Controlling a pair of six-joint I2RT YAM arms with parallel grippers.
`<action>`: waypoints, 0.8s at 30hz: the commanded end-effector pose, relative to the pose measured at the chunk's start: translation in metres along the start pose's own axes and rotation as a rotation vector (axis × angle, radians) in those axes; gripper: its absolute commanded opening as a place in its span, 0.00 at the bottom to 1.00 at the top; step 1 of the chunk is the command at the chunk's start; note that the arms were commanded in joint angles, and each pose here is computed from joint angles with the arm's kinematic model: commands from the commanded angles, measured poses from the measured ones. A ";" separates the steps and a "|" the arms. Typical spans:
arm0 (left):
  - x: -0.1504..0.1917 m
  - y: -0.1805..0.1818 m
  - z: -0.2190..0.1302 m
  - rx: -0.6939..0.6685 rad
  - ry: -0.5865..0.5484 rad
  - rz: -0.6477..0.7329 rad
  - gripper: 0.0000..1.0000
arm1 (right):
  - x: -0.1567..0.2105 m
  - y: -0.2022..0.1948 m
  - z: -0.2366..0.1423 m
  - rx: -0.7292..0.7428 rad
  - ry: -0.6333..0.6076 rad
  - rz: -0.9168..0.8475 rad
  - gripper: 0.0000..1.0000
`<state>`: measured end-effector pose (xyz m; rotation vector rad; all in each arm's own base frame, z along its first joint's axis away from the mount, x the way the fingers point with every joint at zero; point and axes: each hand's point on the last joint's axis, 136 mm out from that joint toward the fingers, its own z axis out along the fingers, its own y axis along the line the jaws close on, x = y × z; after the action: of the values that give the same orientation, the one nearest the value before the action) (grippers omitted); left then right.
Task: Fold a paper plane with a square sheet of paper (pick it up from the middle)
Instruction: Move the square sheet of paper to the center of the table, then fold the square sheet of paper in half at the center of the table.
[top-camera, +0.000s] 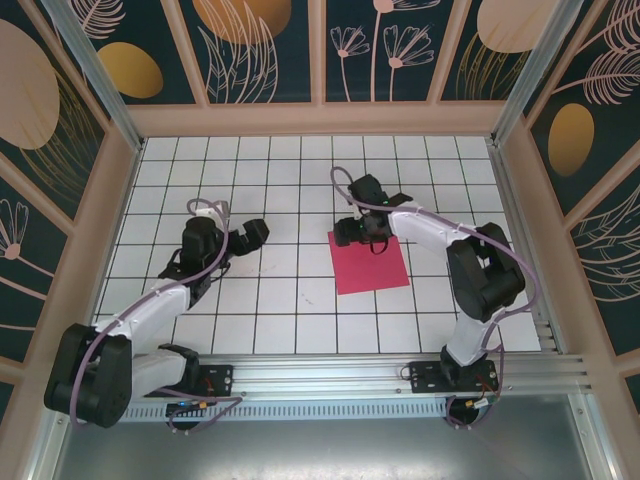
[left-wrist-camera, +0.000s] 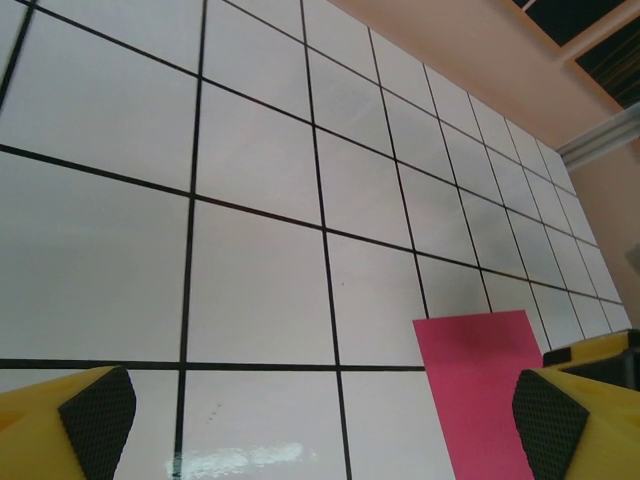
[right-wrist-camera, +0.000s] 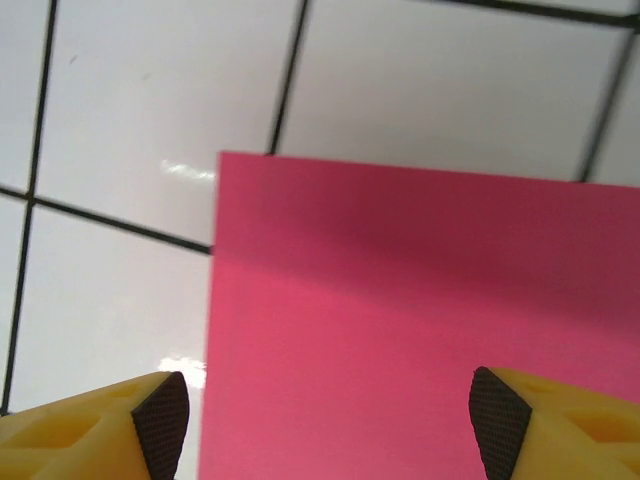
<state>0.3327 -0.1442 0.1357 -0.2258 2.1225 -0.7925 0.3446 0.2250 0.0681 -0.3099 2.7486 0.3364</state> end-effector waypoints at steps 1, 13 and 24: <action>0.013 -0.020 0.014 0.036 0.061 0.021 0.99 | 0.014 -0.032 -0.010 0.116 0.067 0.074 0.78; 0.046 -0.060 0.047 0.092 0.112 0.009 0.98 | 0.039 -0.022 0.012 0.192 0.183 0.010 0.86; 0.044 -0.054 0.046 0.051 0.112 0.046 0.99 | 0.057 -0.023 0.029 0.190 0.243 0.018 0.88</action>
<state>0.3275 -0.2254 0.1078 -0.1122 2.2374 -0.8564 0.3147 0.2063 0.0249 -0.3003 2.9495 0.0834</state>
